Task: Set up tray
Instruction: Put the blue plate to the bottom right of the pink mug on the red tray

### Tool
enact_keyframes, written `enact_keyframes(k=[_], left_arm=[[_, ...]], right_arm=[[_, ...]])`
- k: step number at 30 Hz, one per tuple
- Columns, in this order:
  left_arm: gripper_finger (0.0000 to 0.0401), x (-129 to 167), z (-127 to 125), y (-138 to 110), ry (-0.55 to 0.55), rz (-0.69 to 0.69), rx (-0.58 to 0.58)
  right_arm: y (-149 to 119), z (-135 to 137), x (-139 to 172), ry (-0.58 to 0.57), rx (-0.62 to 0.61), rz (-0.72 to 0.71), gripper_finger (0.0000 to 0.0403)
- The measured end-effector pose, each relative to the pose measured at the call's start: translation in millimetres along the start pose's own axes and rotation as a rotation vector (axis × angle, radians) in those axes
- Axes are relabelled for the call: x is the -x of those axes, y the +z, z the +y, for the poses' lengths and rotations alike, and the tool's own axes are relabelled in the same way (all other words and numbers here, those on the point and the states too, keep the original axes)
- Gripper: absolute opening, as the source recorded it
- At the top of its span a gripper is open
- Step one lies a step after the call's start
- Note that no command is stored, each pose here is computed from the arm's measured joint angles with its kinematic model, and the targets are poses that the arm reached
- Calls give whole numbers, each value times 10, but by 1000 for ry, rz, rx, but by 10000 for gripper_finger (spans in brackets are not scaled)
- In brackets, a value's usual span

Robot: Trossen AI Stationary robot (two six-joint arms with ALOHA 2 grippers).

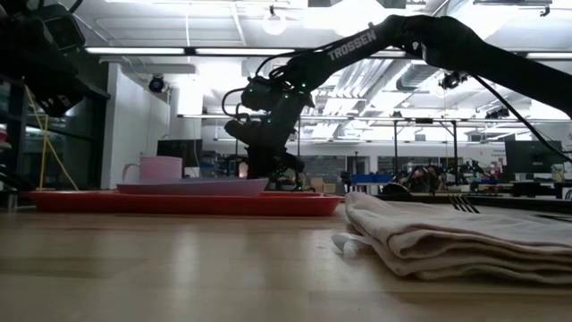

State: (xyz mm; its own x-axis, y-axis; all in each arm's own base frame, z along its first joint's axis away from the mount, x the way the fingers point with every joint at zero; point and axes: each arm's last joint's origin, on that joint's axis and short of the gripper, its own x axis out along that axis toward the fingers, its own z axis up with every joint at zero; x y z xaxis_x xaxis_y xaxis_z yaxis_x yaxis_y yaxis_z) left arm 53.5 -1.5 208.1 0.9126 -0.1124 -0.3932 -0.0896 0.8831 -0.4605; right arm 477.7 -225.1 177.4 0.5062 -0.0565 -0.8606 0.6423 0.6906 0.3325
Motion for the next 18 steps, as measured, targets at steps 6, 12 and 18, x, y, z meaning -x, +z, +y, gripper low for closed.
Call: enact_keyframes(k=[6,12,18], left_arm=[[161,0,0,0,0,0,0],[161,0,0,0,0,0,0],[161,0,0,0,0,0,0]], right_arm=[[-8,16,-1,5,3,4,74],[-16,31,-3,20,15,12,104],[-22,24,-2,18,17,20,101]])
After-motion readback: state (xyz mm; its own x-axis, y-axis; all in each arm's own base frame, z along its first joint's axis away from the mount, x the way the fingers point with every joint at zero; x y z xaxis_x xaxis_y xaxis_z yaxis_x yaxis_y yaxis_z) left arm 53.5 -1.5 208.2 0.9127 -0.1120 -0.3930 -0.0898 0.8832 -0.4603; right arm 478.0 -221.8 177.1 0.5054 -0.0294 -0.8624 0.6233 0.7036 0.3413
